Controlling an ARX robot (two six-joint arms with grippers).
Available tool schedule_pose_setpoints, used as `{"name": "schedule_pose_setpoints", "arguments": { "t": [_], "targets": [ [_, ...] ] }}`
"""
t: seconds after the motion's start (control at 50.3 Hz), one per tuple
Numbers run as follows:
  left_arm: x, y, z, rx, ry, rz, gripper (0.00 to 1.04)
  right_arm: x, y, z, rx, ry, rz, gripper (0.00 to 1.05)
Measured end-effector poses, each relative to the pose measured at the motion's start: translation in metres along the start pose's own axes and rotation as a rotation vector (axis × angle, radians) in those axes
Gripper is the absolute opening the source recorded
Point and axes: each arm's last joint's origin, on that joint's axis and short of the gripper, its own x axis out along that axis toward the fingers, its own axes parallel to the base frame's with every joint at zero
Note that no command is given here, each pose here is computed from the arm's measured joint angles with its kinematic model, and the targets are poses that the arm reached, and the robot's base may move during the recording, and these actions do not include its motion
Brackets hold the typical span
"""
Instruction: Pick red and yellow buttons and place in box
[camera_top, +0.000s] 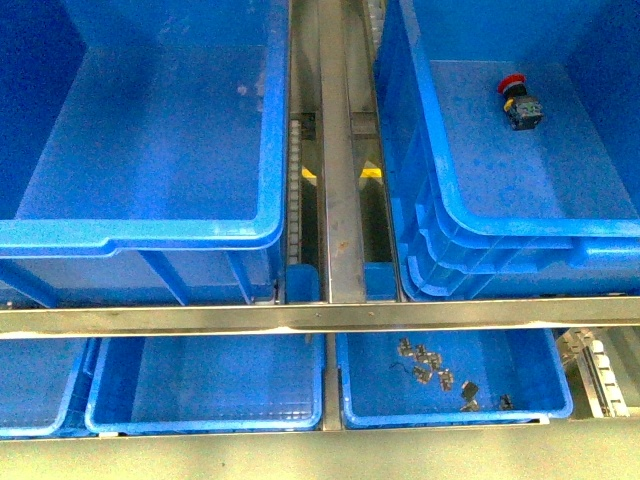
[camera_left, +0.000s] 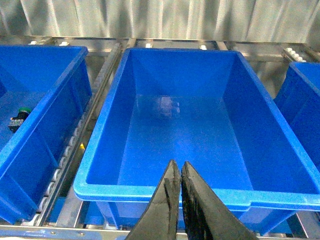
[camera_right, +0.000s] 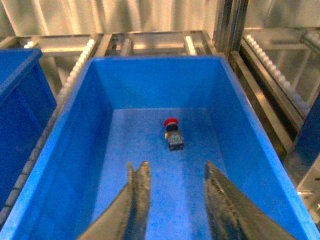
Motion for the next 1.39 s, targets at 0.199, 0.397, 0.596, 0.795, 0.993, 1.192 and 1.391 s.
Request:
{"name": "schedule_pose_setpoints", "arguments": {
  "t": [0.199,0.397,0.596,0.795,0.993,1.192,1.391],
  "targets": [
    [0.0,0.0,0.0,0.0,0.0,0.0,0.03,-0.022,0.0,0.0,-0.009,-0.002,-0.001,0.04],
    [0.0,0.0,0.0,0.0,0.0,0.0,0.03,-0.04,0.0,0.0,-0.01,0.003,0.0,0.04],
    [0.0,0.0,0.0,0.0,0.0,0.0,0.03,-0.055,0.0,0.0,-0.01,0.0,0.0,0.04],
    [0.0,0.0,0.0,0.0,0.0,0.0,0.03,-0.065,0.0,0.004,-0.01,-0.013,0.0,0.04],
    [0.0,0.0,0.0,0.0,0.0,0.0,0.03,-0.075,0.0,0.008,-0.01,-0.025,0.0,0.04],
    [0.0,0.0,0.0,0.0,0.0,0.0,0.03,-0.082,0.0,0.01,-0.011,-0.034,0.0,0.04],
    [0.0,0.0,0.0,0.0,0.0,0.0,0.03,-0.088,0.0,0.011,-0.01,-0.037,0.0,0.04]
  ]
}}
